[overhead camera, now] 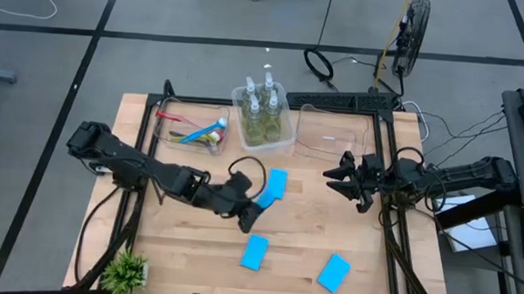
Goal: Pick & Place Kitchen Sink Supplies
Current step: Put the blue sponge into the right transparent bin
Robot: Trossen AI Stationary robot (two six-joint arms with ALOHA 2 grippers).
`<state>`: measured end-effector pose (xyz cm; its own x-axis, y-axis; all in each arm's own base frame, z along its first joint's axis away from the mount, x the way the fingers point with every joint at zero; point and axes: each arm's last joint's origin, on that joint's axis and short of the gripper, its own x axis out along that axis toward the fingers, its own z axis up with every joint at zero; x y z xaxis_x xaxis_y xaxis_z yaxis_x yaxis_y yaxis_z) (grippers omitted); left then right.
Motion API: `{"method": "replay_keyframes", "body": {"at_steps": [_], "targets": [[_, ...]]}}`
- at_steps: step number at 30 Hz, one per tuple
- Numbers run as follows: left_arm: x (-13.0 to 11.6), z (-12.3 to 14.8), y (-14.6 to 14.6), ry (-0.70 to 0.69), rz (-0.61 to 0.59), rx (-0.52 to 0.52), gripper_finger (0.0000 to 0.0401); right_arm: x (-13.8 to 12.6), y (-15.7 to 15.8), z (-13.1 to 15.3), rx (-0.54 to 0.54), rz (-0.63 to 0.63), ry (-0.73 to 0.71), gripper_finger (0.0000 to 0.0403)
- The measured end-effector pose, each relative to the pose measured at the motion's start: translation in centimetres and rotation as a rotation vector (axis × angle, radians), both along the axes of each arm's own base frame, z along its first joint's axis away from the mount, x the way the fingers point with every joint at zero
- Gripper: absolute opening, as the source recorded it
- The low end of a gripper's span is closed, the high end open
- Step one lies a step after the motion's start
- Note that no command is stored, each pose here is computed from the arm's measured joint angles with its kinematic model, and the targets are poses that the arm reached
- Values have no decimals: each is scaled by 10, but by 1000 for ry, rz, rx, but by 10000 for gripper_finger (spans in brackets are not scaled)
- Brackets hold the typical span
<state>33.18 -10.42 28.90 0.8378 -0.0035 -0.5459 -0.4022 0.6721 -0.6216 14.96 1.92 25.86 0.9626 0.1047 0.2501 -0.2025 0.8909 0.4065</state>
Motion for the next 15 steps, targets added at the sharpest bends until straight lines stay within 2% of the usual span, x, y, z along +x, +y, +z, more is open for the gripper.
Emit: {"method": "replay_keyframes", "body": {"at_steps": [4, 8, 15], "targets": [[12, 23, 5, -204, -50, 65, 4, 2, 0, -3, -8, 1, 25, 144], [20, 36, 18, -335, -64, 99, 4, 5, 1, -6, -8, 2, 45, 147], [29, 54, 41, -537, -90, 141, 4, 9, 1, -7, -9, 1, 47, 195]]}}
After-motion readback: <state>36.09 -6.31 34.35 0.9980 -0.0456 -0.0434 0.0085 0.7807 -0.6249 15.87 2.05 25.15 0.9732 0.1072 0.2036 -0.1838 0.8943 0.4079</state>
